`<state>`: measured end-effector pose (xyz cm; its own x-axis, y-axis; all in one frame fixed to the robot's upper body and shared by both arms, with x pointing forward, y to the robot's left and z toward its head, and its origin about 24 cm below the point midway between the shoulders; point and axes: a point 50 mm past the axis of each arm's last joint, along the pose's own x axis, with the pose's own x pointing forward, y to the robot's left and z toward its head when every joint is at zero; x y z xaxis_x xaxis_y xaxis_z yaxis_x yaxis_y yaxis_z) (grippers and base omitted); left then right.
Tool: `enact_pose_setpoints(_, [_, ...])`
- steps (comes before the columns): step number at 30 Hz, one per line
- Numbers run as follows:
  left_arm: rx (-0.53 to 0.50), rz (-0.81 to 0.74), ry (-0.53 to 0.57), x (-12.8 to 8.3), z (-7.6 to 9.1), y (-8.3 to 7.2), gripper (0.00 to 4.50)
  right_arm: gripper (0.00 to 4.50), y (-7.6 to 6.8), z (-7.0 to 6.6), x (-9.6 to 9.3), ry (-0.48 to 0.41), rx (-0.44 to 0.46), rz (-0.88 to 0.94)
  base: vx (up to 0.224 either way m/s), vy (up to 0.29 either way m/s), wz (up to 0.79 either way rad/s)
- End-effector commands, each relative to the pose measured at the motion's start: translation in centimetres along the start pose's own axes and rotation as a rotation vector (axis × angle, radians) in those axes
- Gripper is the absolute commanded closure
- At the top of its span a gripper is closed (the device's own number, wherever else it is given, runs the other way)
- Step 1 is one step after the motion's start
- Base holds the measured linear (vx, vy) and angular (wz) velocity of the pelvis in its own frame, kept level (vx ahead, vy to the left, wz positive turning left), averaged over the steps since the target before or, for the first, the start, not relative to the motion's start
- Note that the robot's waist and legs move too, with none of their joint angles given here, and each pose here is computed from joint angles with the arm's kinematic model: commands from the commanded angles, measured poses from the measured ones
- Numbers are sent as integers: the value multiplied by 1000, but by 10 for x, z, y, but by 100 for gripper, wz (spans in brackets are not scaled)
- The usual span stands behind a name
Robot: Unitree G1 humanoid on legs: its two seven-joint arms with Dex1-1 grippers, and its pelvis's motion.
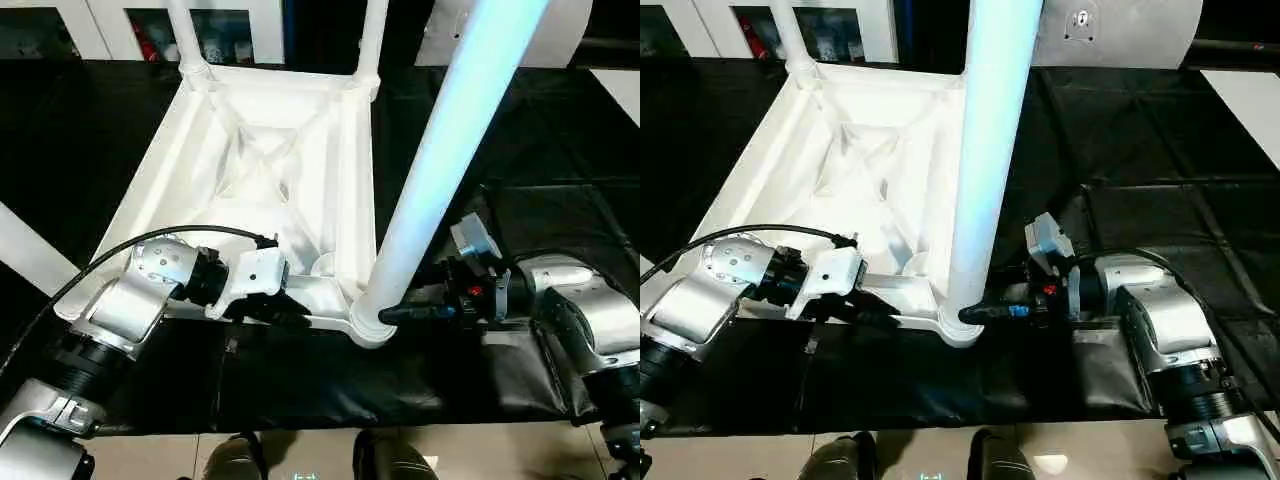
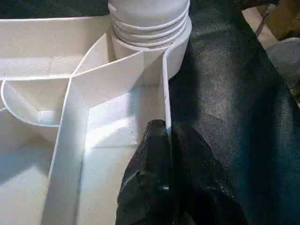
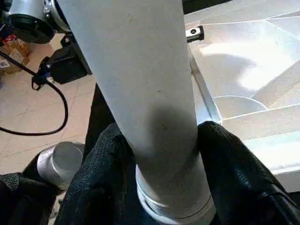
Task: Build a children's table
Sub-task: Rotate leg to tighten
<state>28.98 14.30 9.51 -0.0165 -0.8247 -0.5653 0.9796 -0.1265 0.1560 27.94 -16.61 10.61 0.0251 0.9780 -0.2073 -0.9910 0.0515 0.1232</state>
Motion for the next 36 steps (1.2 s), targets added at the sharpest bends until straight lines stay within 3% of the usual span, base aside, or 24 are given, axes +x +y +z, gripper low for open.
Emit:
enact_pose_setpoints(1, [-17,-25,16,11,0,-3,450,253,8,0,4,-21,28,43,0,0,0])
enact_pose_setpoints(6, [-91,87,-23,18,5,2,450,254,12,-1,12,-68,48,-37,0,0,0])
enact_pose_setpoints(11, [-161,208,-82,39,22,7,450,255,6,-6,38,-91,103,-298,0,0,0])
enact_pose_setpoints(17, [-285,417,-120,75,42,23,450,257,-12,6,80,-220,201,-709,0,0,0])
enact_pose_setpoints(19, [-298,529,-116,83,50,32,450,257,-20,12,96,-285,281,-852,0,0,0])
enact_pose_setpoints(23, [-302,582,-119,92,57,37,450,257,-19,21,112,-345,321,-900,0,0,0])
enact_pose_setpoints(24, [-303,588,-118,93,57,37,450,201,-19,22,113,-347,318,-900,0,0,0])
enact_pose_setpoints(29, [-269,576,-107,85,54,35,450,157,-14,13,95,-350,289,-893,0,0,0])
enact_pose_setpoints(30, [-257,551,-100,80,48,31,450,148,-14,8,81,-339,254,-880,0,0,0])
enact_pose_setpoints(35, [-221,475,-93,69,37,22,450,103,-10,1,54,-306,153,-770,0,0,0])
enact_pose_setpoints(36, [-218,438,-85,62,30,18,450,87,-7,0,40,-275,103,-706,0,0,0])
